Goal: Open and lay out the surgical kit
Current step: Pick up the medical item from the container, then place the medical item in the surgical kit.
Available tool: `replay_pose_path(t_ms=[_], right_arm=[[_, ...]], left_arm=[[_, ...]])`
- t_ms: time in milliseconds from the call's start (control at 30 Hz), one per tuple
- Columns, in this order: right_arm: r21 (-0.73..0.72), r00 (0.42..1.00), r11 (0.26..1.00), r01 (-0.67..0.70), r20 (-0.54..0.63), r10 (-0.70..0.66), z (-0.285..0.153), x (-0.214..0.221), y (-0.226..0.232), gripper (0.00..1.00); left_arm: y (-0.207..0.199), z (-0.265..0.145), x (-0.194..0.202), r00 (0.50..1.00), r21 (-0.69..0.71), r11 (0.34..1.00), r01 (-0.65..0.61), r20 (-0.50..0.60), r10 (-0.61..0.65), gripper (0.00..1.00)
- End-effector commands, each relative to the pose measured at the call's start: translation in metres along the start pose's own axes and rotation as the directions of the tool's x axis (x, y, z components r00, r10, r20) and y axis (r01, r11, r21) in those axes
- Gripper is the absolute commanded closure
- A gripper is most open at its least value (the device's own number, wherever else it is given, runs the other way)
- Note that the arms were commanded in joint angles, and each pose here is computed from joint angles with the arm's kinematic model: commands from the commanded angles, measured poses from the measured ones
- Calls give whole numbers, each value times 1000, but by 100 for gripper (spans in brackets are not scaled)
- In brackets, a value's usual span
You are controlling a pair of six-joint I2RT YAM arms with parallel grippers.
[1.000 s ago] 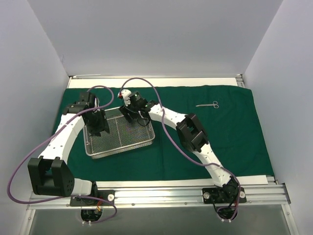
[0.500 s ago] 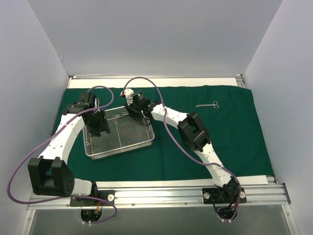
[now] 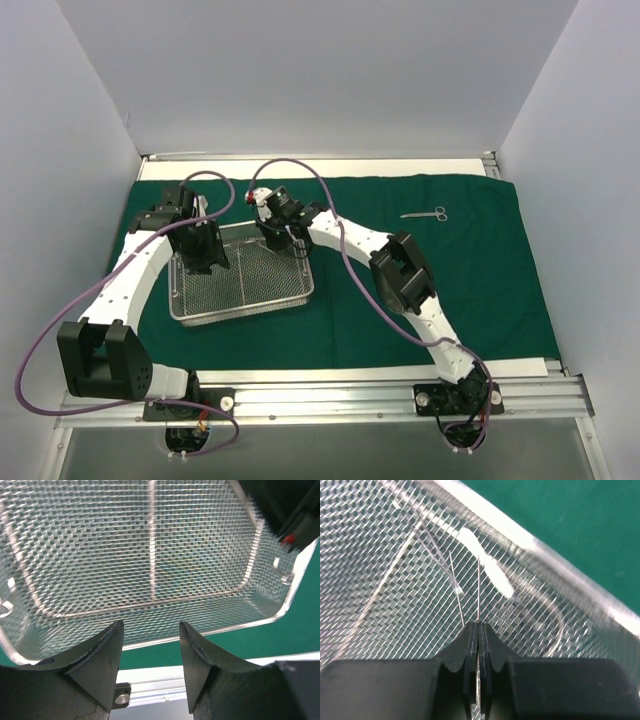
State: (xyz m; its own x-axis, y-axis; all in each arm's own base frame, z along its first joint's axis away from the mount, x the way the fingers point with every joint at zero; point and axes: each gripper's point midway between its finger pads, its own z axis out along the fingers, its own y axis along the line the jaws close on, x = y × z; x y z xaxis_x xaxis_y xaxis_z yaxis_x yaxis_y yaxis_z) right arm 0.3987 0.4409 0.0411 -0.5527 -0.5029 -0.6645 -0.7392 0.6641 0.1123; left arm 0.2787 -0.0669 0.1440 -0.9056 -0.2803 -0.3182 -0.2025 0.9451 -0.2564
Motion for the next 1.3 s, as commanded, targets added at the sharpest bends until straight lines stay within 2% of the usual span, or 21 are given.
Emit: replay_pose_path(t_ms=[0, 233, 333, 433, 467, 600, 700, 800, 867, 933, 1067, 1267], right_arm=[[-50, 999, 998, -47, 21, 48, -61, -31, 20, 100], [-180, 976, 960, -217, -27, 215, -84, -22, 20, 100], [-245, 967, 936, -254, -59, 247, -92, -15, 28, 100], [-276, 979, 939, -205, -55, 198, -105, -15, 35, 100], [-284, 981, 939, -193, -57, 185, -108, -14, 37, 100], [-287, 989, 947, -143, -75, 127, -121, -5, 38, 100], [-259, 994, 961, -97, -66, 83, -131, -3, 40, 100], [-225, 999, 974, -29, -28, 23, -140, -9, 49, 100], [-215, 1000, 976, -4, -21, -1, -143, -10, 56, 100], [-186, 1000, 982, 18, -16, -21, -146, -11, 54, 100], [-165, 998, 984, 63, -12, -66, -154, -13, 55, 100], [-183, 998, 981, 65, -16, -69, -158, -12, 61, 100]], left_arm=[[-30, -9, -27, 996, 155, 986, -60, 72, 49, 43], [-34, -1, -30, 999, 232, 972, -40, 35, 33, 43], [-41, -1, -30, 998, 281, 958, -57, 39, 48, 42], [-53, -4, -34, 998, 373, 926, -61, 39, 50, 40], [-63, -9, -31, 998, 442, 895, -58, 21, 55, 40], [-83, -16, -32, 996, 560, 825, -76, 10, 85, 39], [-82, -8, -28, 998, 554, 832, -22, -37, 51, 38], [-81, 6, -19, 988, 541, 835, 101, -152, -20, 38], [-89, 7, -17, 976, 570, 802, 180, -206, -72, 38], [-95, 6, -21, 978, 587, 790, 178, -195, -76, 37], [-92, 6, -20, 983, 564, 815, 135, -182, -37, 37], [-92, 10, -13, 978, 563, 810, 163, -199, -59, 37]])
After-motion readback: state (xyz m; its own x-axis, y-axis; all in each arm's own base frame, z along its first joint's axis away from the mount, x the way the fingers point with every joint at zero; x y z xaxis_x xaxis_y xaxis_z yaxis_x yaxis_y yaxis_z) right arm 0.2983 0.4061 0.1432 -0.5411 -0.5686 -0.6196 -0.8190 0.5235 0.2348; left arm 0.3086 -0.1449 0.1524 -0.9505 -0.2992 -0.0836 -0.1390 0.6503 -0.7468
